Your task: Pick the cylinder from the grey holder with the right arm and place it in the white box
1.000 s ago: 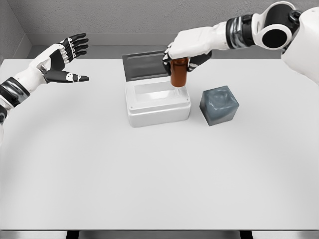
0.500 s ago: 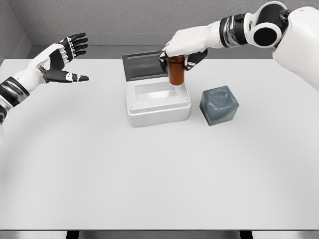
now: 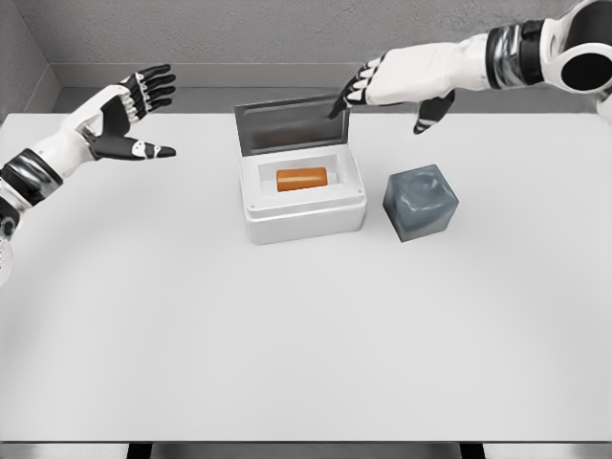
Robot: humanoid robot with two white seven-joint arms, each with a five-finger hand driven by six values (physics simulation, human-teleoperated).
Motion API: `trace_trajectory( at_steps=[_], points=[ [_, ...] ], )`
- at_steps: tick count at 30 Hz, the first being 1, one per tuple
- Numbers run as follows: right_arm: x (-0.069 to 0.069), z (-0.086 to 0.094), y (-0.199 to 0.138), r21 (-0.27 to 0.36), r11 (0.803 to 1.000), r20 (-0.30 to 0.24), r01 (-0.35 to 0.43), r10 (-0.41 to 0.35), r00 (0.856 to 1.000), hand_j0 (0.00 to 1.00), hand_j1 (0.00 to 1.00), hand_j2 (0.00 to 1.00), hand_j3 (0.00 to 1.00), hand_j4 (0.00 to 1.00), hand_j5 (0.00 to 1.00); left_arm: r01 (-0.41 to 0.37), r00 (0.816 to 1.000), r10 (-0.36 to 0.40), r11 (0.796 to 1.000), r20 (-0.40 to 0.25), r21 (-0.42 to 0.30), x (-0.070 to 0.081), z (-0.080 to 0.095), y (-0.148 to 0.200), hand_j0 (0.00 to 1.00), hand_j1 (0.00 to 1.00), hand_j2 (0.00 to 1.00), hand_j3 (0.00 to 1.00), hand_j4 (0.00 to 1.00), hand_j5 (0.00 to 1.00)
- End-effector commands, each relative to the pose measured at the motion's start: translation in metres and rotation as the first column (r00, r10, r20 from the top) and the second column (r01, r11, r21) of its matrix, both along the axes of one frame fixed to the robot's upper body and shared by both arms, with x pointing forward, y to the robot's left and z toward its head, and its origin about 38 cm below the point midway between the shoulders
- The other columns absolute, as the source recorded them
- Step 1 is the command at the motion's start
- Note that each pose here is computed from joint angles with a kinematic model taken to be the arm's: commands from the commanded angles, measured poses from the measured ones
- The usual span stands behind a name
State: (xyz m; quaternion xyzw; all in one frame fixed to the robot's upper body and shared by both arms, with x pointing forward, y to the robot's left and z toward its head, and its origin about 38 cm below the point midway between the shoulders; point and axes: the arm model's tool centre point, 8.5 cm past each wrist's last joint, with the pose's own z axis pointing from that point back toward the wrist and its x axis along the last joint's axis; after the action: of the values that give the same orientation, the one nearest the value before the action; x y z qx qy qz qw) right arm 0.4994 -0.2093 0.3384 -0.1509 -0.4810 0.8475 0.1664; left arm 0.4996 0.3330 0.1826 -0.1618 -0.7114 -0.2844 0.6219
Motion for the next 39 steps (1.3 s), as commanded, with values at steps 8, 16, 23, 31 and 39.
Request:
trace_trajectory(
  at_steps=[8,16,23,31,39],
  points=[
    [-0.11,0.042,-0.152,0.435,0.888,0.037,0.148,-0.182,0.983,1.0,1.0,1.0,1.0,1.0,1.0,0.089,0.996,-0.089,0.996,-0.008,-0.024,0.006,-0.007,-0.05,1.0,1.0,1.0,1.0,1.0,1.0],
    [-0.132,-0.027,-0.173,0.664,0.699,-0.222,0.266,-0.156,0.962,1.0,1.0,1.0,1.0,1.0,1.0,0.114,0.993,-0.114,0.993,-0.006,-0.026,0.012,-0.003,-0.065,1.0,1.0,1.0,1.0,1.0,1.0],
    [-0.167,-0.117,-0.154,0.771,0.513,-0.378,0.378,-0.109,0.919,1.0,1.0,1.0,1.0,1.0,1.0,0.14,0.99,-0.14,0.989,-0.002,-0.042,0.012,-0.005,-0.081,1.0,1.0,1.0,1.0,1.0,1.0],
    [-0.167,-0.122,-0.15,0.785,0.489,-0.381,0.38,-0.103,0.919,1.0,1.0,1.0,1.0,1.0,1.0,0.171,0.985,-0.171,0.984,0.014,-0.04,0.006,-0.003,-0.091,1.0,1.0,1.0,1.0,1.0,1.0],
    [-0.167,-0.12,-0.149,0.788,0.489,-0.376,0.375,-0.1,0.921,1.0,1.0,1.0,1.0,1.0,1.0,0.208,0.976,-0.206,0.978,0.071,-0.024,-0.007,0.014,-0.091,1.0,1.0,1.0,1.0,1.0,1.0]
  ],
)
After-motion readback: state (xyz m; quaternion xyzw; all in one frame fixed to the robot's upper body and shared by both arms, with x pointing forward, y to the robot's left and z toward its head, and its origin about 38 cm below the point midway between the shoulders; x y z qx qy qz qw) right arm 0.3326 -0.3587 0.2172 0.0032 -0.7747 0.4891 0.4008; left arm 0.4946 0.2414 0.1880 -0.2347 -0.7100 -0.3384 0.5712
